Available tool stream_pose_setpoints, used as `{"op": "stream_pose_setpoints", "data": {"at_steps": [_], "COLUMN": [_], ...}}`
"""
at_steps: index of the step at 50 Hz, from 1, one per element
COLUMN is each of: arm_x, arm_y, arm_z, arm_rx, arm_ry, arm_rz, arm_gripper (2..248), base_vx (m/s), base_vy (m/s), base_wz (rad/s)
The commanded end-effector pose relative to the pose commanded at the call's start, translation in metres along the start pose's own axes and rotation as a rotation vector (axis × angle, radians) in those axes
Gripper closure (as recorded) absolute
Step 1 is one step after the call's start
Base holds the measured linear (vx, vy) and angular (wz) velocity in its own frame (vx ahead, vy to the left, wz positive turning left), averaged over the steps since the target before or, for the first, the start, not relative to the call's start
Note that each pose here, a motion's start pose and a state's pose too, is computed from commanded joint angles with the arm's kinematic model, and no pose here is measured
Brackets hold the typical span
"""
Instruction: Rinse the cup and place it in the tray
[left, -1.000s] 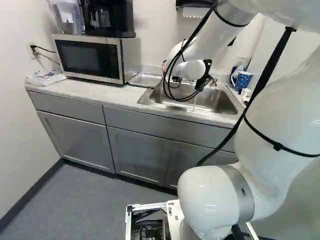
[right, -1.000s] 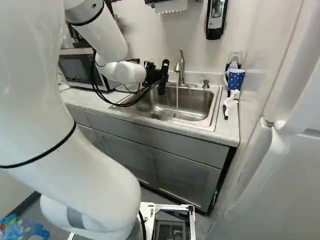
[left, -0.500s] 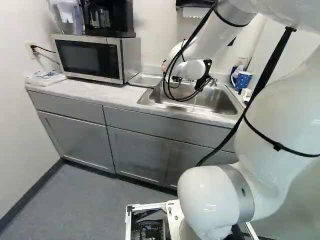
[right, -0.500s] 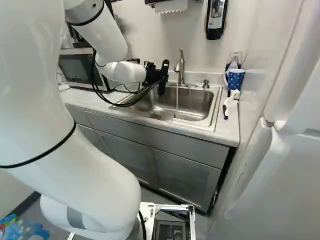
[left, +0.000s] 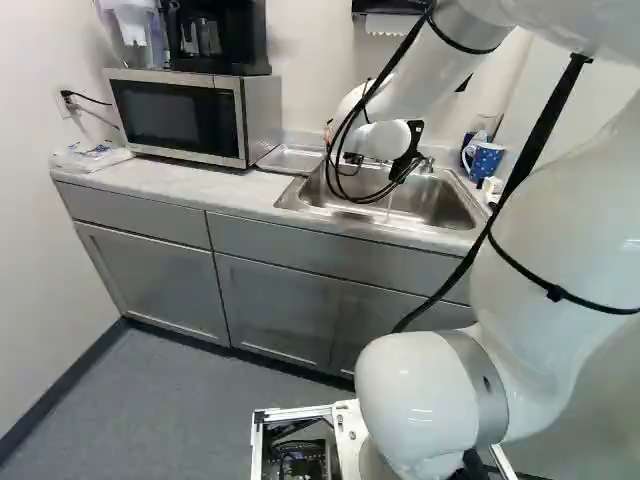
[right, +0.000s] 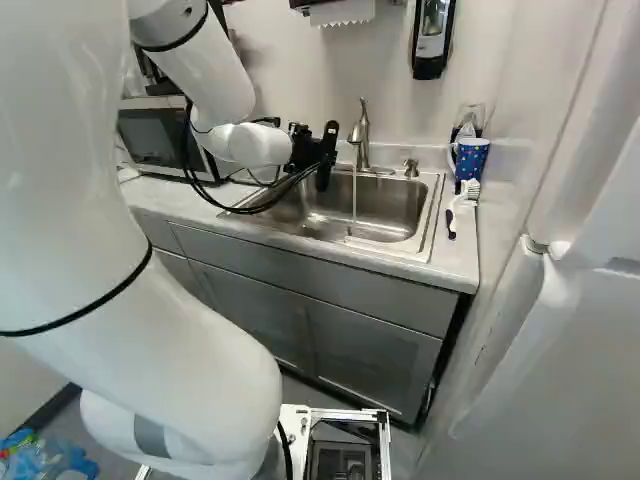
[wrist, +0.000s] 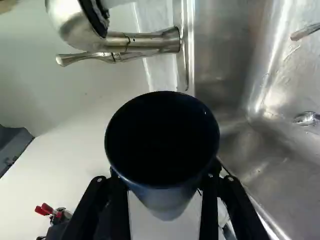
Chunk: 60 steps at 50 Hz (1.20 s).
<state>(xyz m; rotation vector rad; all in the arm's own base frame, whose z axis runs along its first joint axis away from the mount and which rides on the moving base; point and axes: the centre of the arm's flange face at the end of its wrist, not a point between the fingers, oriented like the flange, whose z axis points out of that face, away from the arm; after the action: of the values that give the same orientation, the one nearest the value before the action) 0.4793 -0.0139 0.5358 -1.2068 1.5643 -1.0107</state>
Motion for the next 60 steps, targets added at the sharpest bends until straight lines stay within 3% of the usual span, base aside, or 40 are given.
{"op": "stream_pose_setpoints", "data": {"at_steps": [60], "arm_x": [0.0000], "arm_y": [0.0000], "arm_z": [0.0000], "arm_rx": [0.000], "arm_ry": [0.000], "arm_rz": [-0.625], "arm_gripper": [126], "base_vx": [0.000], "base_vy": [0.000], "base_wz": [0.000]}}
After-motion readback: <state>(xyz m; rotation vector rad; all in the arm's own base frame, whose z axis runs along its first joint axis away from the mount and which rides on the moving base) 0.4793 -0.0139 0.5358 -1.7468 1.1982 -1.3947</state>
